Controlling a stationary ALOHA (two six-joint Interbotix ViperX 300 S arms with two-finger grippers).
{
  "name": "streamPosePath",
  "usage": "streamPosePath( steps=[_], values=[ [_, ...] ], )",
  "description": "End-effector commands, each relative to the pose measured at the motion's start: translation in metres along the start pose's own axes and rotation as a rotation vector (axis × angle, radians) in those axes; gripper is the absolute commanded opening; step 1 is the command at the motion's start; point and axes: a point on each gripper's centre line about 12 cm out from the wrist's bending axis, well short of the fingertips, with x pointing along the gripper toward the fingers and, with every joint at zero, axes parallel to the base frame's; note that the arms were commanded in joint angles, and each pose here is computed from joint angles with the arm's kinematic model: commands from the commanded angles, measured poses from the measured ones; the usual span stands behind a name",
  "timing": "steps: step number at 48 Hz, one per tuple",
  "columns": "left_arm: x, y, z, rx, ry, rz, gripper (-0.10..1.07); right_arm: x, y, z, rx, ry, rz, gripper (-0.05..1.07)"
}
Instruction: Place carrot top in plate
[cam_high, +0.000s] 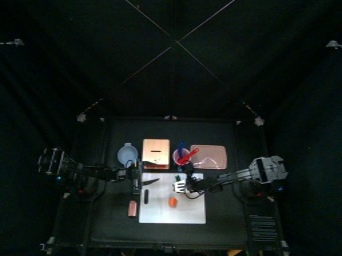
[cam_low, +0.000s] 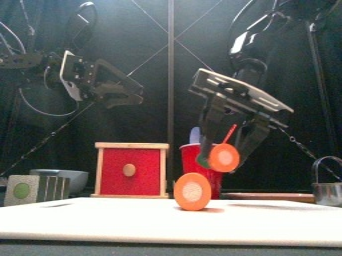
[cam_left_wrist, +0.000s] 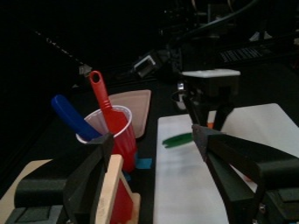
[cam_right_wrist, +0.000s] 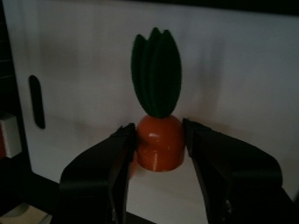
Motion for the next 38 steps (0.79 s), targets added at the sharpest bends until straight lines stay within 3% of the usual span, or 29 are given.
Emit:
streamPosePath(
  steps=[1, 10, 24, 30, 38],
  values=[
    [0.006, 0.004, 0.015, -0.005, -0.048, 0.015, 1.02, -0.025, -0.014, 0.006, 0.013, -0.008, 0.037, 0.70],
    [0.011, 0.005, 0.020, -0.010, -0.065, 0.022, 1.02, -0.046, -0.065, 0.024, 0.042, -0.048, 0.012, 0.70],
    [0.019, 0.006, 0.025, -0.013, -0.079, 0.028, 1.02, -0.060, -0.145, 0.082, 0.163, -0.258, -0.023, 0.70],
    [0.022, 0.007, 0.024, -0.013, -0.074, 0.034, 1.02, -0.054, -0.167, 0.097, 0.187, -0.315, -0.056, 0.69],
    [0.027, 0.009, 0.021, -0.012, -0.065, 0.040, 1.02, -0.044, -0.183, 0.112, 0.198, -0.321, -0.105, 0.69]
  ],
)
